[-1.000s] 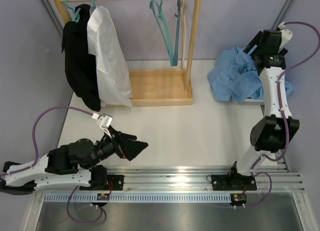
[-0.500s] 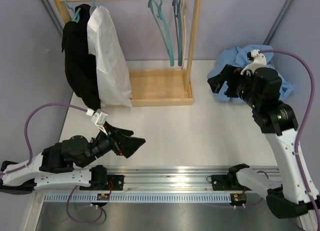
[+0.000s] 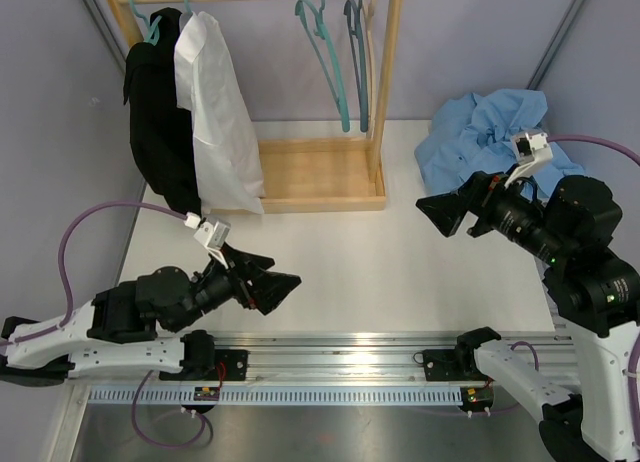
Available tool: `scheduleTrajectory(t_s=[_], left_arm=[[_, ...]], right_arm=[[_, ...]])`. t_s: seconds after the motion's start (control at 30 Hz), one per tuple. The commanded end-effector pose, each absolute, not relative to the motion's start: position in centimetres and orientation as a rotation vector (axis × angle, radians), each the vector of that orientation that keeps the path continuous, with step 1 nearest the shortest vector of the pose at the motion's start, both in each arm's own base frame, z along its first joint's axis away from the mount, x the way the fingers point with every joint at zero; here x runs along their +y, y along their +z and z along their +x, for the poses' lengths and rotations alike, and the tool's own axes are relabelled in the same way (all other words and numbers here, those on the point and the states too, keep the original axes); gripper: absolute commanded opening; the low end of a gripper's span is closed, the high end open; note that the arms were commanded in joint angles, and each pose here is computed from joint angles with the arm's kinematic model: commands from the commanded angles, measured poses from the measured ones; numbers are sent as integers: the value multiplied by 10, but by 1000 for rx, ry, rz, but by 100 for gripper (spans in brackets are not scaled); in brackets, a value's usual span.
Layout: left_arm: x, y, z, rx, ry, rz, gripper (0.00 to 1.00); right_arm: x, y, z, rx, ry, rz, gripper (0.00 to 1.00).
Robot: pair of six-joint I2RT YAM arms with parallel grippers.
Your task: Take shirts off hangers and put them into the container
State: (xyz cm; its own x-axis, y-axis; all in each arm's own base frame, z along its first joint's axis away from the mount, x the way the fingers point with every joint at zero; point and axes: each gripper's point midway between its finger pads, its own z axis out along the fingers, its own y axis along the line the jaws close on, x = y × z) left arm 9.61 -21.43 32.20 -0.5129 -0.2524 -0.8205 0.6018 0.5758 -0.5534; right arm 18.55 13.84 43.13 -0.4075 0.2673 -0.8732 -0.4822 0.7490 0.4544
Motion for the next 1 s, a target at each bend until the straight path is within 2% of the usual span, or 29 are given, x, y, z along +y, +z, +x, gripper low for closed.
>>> scheduleTrajectory(t_s=[0.0,0.17,0.97], left_arm=[[-219,358,98,1738,-1143,256,99],[-224,365,98,1739,-1136,270,99],[-223,374,100,1696,-1159,252,99]], right_arm=[[146,450,167,1754,889,-256,99],[161,456,165,1735,982,-319,100],[161,455,160,1697,1007,-299,99]])
